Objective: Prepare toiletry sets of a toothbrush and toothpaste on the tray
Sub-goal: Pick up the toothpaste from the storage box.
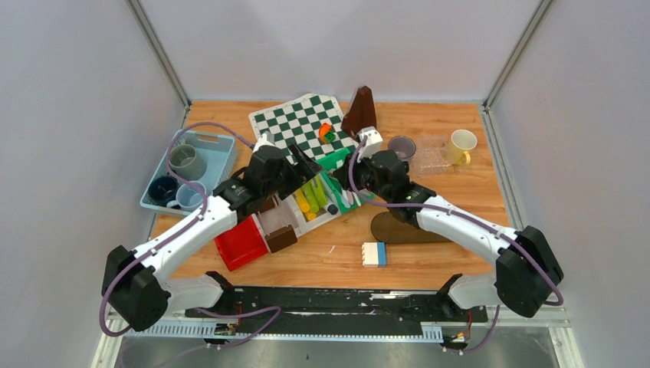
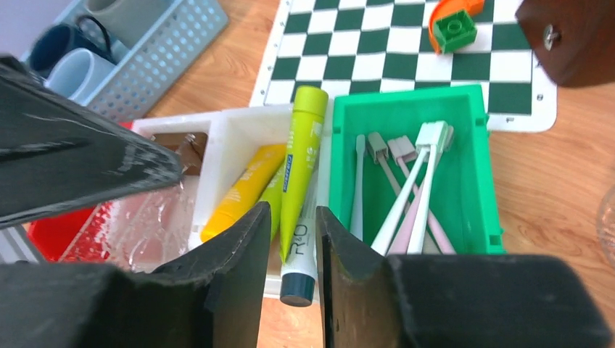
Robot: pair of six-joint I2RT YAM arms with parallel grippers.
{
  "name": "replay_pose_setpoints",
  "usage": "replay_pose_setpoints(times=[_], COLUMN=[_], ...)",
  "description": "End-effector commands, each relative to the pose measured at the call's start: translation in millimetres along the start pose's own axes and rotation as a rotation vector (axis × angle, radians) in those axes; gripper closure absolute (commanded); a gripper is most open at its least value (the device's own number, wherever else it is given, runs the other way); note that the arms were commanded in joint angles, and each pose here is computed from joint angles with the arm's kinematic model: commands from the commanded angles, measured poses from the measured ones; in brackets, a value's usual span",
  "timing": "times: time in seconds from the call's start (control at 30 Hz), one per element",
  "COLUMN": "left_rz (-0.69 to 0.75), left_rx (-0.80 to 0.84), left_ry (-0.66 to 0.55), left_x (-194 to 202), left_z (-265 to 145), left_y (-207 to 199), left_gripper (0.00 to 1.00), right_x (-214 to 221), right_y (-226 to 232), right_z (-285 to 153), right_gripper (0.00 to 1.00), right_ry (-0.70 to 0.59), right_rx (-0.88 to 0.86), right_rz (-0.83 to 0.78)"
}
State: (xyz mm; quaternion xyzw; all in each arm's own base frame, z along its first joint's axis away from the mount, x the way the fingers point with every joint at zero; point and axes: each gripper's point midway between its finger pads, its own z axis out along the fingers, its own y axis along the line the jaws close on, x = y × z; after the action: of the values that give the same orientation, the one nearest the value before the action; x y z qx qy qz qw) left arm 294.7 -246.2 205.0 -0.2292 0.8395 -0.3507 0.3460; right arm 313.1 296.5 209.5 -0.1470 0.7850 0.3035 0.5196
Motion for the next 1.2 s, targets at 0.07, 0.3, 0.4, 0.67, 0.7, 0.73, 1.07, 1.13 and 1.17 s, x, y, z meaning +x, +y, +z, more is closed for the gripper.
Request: replay_pose_setpoints(times=[0.07, 0.3, 0.4, 0.67, 0.7, 0.73, 1.07, 1.13, 1.17], left_rz=[0.264, 0.326, 0.34, 0.358, 0.36, 0.363, 0.406, 0.424, 0.44], left_rx=[-0.149, -0.219, -0.231, -0.245, -0.245, -0.246, -0.239, -0.229, -0.221], left_ry=[-0.117, -0.161, -0.165, -0.172, -0.173, -0.175, -0.206, -0.213, -0.218], left_x=[-36.4, -47.5, -48.2, -49.1, -49.3, -49.7, -57.3, -59.2, -60.6], left_z=[-22.4, -33.6, -36.9, -41.8, -42.2, -43.1, -51.3, -52.9, -54.2], left_y=[16.1, 31.2, 35.6, 42.8, 43.0, 43.7, 43.8, 42.3, 40.8], left_gripper=[0.0, 0.0, 0.0, 0.0, 0.0, 0.0, 0.0, 0.0, 0.0], right_x=[26.6, 54.5, 61.6, 75.0, 76.5, 78.6, 104.2, 104.4, 101.6], right_y=[9.2, 26.9, 31.1, 26.0, 24.9, 23.5, 13.8, 13.9, 15.1], right_z=[14.2, 24.2, 29.3, 47.6, 49.7, 51.9, 68.4, 69.1, 68.9], right_gripper=[0.67, 0.67, 0.68, 0.68, 0.68, 0.68, 0.72, 0.77, 0.81], right_ry=[0.162, 0.271, 0.291, 0.317, 0.32, 0.324, 0.384, 0.385, 0.379], right_rx=[-0.025, -0.099, -0.115, -0.088, -0.084, -0.078, -0.052, -0.055, -0.06], right_rz=[0.053, 0.09, 0.095, 0.093, 0.09, 0.089, 0.079, 0.074, 0.071])
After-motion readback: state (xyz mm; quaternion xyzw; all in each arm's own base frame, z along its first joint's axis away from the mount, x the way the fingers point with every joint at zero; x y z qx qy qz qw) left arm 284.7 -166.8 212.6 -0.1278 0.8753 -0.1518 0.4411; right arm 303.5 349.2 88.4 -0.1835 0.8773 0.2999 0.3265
